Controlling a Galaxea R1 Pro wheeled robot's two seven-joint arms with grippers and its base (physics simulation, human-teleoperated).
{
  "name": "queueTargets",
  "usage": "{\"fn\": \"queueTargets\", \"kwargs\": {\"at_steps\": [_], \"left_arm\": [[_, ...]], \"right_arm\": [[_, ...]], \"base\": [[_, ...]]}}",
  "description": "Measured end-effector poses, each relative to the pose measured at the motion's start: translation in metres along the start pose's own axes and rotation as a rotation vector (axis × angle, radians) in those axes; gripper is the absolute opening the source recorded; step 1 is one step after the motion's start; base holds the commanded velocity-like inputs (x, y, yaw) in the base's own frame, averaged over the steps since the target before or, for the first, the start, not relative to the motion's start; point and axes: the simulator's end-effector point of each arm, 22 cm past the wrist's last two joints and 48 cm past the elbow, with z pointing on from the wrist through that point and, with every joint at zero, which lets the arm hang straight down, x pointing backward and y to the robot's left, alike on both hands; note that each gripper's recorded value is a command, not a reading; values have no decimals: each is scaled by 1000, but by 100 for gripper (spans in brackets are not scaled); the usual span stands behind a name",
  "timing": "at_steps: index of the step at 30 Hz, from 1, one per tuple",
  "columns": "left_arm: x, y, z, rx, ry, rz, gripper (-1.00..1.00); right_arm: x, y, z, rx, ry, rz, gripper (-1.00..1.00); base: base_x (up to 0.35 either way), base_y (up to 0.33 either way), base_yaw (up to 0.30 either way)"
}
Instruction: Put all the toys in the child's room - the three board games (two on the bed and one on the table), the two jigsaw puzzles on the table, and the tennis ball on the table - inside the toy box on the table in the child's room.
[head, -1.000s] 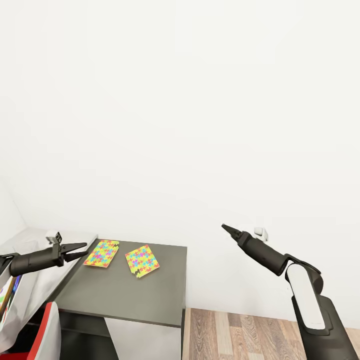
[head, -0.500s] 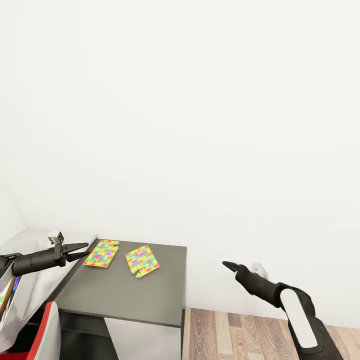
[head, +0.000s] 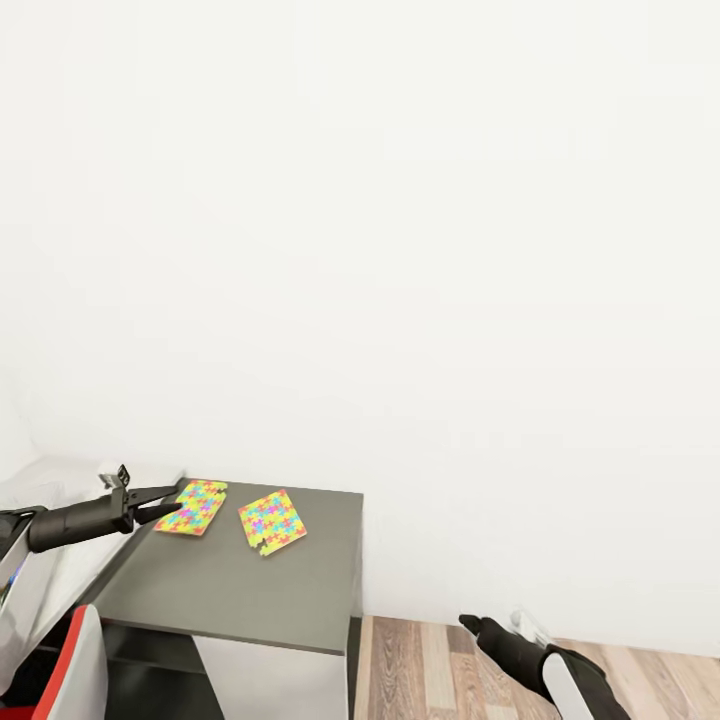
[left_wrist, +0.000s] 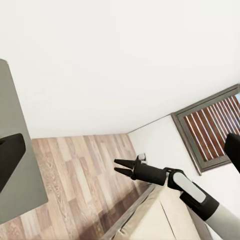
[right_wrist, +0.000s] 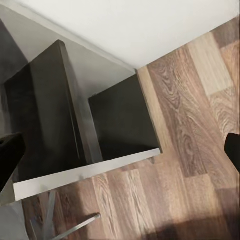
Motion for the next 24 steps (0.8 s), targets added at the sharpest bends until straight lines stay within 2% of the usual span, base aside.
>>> {"fn": "queueTargets", "kwargs": {"at_steps": [11,16,24], "left_arm": [[1,3,1,-2,2,-5,100],[2,4,1,-3,4,-7,100],[3,6,3,-4,6,-13,100]], "right_arm": [[2,-12,2,18,1,4,100],[11,-20,4,31,20,16,100],[15,-23,5,38,28,15,100]], "base": [[0,-1,-225],[0,0,-253],[0,0,-254]]}}
